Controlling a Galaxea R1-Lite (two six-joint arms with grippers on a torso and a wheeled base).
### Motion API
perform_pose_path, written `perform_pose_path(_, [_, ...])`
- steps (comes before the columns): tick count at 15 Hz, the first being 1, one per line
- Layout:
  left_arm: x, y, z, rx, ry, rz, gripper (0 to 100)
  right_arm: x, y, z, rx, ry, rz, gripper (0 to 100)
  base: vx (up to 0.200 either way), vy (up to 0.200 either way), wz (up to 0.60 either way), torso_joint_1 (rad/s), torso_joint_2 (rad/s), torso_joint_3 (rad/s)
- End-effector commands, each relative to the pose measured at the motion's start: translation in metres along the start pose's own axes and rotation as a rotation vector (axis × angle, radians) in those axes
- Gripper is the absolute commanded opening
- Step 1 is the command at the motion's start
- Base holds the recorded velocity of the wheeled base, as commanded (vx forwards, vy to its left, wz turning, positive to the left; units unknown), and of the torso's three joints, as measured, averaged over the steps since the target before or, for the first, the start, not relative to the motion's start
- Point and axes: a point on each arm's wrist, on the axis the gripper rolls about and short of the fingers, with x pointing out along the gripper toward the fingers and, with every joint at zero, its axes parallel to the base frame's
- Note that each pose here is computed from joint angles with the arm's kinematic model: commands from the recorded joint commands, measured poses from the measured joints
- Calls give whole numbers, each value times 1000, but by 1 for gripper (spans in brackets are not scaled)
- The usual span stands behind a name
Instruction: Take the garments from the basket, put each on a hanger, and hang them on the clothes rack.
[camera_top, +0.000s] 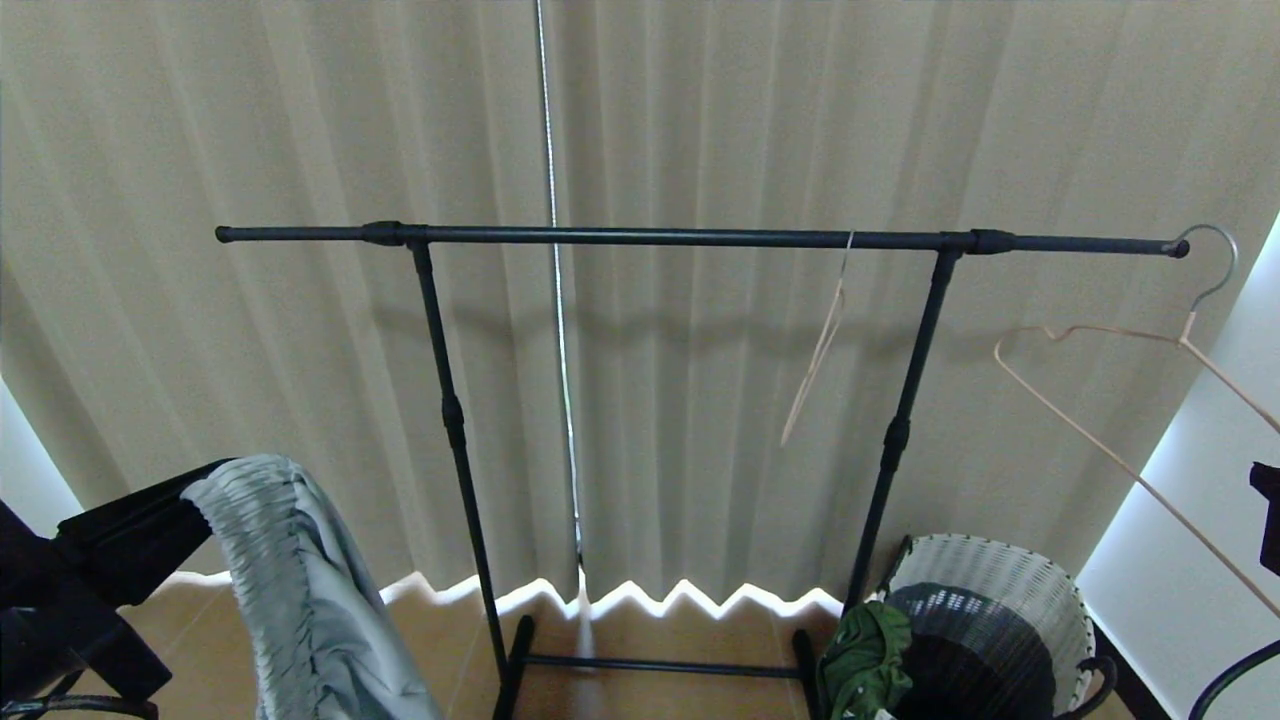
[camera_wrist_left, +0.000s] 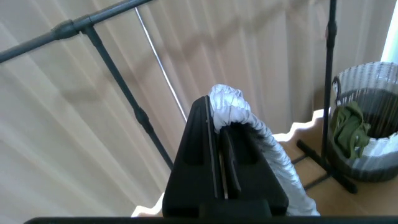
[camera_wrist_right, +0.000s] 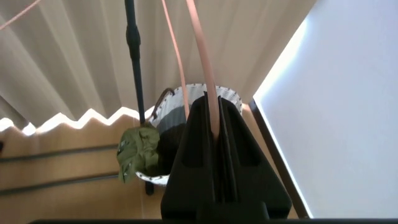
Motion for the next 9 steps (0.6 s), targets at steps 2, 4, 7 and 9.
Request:
perform_pose_path(2, [1, 0, -1, -1, 5, -1, 0, 1, 1, -3, -4, 11, 4, 0, 0, 0, 0, 0, 0, 0])
perform_pose_path(4, [1, 0, -1, -1, 6, -1, 0, 1, 1, -4, -5, 14, 7, 0, 0, 0, 0, 0, 0, 0])
perform_pose_path(7, [1, 0, -1, -2, 8, -2, 0, 1, 1, -4, -5, 12, 8, 0, 0, 0, 0, 0, 0, 0])
perform_pose_path(9, [2, 0, -2, 0, 14, -4, 0, -1, 1, -3, -1, 5, 10, 0, 0, 0, 0, 0, 0, 0])
